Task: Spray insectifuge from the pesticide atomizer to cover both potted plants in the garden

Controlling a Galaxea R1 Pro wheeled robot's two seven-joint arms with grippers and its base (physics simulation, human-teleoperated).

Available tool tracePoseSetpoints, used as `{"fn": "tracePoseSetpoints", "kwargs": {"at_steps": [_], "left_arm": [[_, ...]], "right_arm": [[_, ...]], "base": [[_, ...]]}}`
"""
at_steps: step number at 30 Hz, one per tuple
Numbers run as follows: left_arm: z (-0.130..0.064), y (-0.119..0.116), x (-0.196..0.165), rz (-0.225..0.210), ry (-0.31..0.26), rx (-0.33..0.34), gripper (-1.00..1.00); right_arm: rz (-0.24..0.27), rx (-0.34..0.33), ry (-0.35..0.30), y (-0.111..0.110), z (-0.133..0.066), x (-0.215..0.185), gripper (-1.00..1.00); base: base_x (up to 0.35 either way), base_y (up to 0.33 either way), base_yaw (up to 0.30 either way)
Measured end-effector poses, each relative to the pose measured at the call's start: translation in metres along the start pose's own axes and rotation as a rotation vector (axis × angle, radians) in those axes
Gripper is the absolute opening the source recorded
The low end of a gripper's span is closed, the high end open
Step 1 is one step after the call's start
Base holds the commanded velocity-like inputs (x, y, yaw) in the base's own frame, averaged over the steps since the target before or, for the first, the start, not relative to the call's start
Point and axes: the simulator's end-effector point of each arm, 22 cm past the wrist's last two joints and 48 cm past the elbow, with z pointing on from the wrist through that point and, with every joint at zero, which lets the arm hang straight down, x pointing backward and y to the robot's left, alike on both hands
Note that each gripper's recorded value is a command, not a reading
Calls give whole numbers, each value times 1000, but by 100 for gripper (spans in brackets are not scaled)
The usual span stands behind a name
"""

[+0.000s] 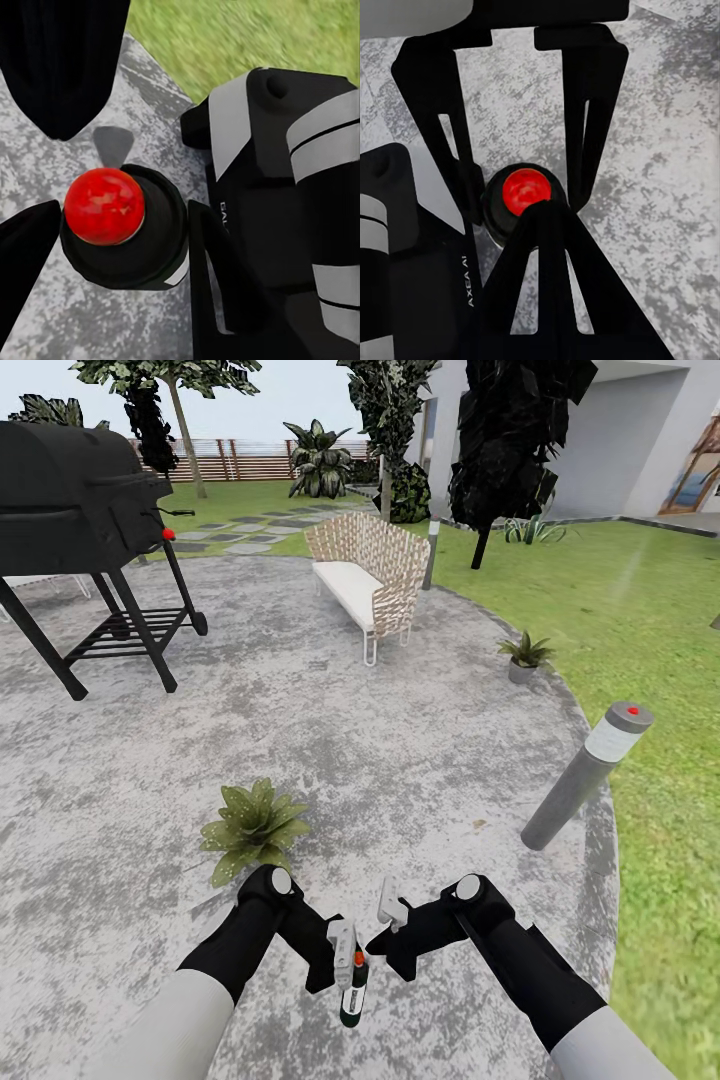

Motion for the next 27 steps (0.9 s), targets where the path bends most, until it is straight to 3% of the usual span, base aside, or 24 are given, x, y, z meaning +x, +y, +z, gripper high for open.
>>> {"fn": "tracePoseSetpoints", "kwargs": {"at_steps": [8,11,13,15,18,19,23,27], "left_arm": [[-1,0,2,-2,3,0,-100],[-7,2,18,-17,28,-9,-100],[-15,5,42,-32,87,-20,-100],[-25,7,76,-55,185,-35,-100],[-46,9,121,-140,295,-67,-100],[-49,10,127,-152,307,-71,-100],[-53,10,135,-174,321,-79,-100],[-63,17,139,-251,257,-122,-100]], "right_arm": [[0,1,1,0,0,0,-100],[0,0,1,0,0,0,-100],[1,1,0,0,0,0,-100],[1,1,0,0,0,0,-100],[4,2,0,-1,0,1,-100],[5,2,-1,-1,0,1,100],[11,8,0,-4,-3,4,100],[45,11,28,-10,-4,24,100]], "base": [[0,0,0],[0,0,0],[0,0,0],[0,0,0],[0,0,0],[0,0,0],[0,0,0],[0,0,0]]}}
